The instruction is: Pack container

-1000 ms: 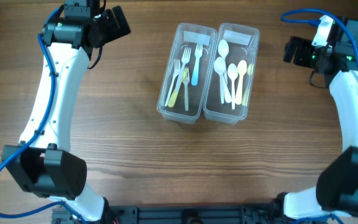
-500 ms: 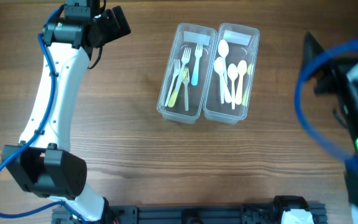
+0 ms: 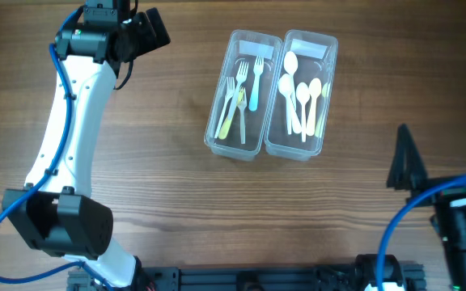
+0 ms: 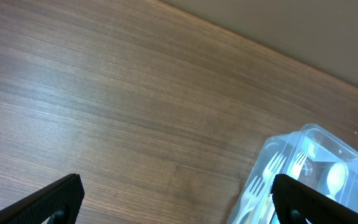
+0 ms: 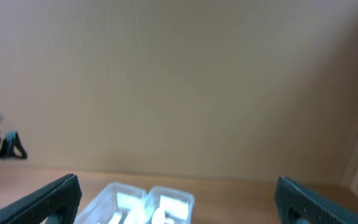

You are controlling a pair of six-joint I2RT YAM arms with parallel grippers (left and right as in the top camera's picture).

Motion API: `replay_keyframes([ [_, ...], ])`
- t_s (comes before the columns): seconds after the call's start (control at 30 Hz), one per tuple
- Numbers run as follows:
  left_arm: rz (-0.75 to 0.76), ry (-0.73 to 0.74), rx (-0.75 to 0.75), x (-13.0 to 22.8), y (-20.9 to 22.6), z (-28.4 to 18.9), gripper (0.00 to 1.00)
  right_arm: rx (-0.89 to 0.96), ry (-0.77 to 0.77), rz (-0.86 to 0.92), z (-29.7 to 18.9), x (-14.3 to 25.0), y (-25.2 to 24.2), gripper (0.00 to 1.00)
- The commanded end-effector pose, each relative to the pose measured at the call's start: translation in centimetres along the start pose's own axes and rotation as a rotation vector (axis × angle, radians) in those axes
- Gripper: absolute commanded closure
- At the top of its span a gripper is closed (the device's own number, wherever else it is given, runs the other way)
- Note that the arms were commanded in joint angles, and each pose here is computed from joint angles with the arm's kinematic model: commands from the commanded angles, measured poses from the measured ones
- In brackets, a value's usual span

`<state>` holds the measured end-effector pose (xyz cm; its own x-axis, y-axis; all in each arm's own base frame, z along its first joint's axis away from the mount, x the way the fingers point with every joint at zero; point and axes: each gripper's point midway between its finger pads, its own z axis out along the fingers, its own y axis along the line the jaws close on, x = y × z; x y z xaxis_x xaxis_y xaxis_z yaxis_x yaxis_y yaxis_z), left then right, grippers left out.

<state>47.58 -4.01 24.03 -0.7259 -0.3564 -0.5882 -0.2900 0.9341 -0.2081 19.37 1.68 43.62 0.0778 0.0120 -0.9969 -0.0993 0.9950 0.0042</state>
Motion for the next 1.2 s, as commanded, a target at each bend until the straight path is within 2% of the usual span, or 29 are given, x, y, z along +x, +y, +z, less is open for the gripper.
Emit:
replay_keyframes([
  [0.0,-0.021,-0.001,-0.007,-0.1,0.3,0.2,0.00,-0.030,-0.037,-0.001,0.3,3.8,0.4,0.00],
  [0.2,-0.021,-0.001,-0.007,-0.1,0.3,0.2,0.00,-0.052,-0.119,0.036,1.2,9.9,0.6,0.00],
  [0.37,-0.021,-0.001,-0.007,-0.1,0.3,0.2,0.00,-0.051,-0.107,0.037,2.4,16.0,0.4,0.00],
  [0.53,-0.021,-0.001,-0.007,-0.1,0.3,0.2,0.00,-0.051,-0.104,0.052,2.7,19.8,0.3,0.00],
  [0.9,-0.021,-0.001,-0.007,-0.1,0.3,0.2,0.00,-0.055,-0.035,-0.019,3.2,23.7,0.3,0.00],
  [1.1,-0.021,-0.001,-0.007,-0.1,0.3,0.2,0.00,-0.099,-0.038,-0.175,3.1,23.8,1.1,0.00],
  [1.17,-0.021,-0.001,-0.007,-0.1,0.3,0.2,0.00,-0.098,-0.038,-0.175,3.1,23.8,1.1,0.00],
])
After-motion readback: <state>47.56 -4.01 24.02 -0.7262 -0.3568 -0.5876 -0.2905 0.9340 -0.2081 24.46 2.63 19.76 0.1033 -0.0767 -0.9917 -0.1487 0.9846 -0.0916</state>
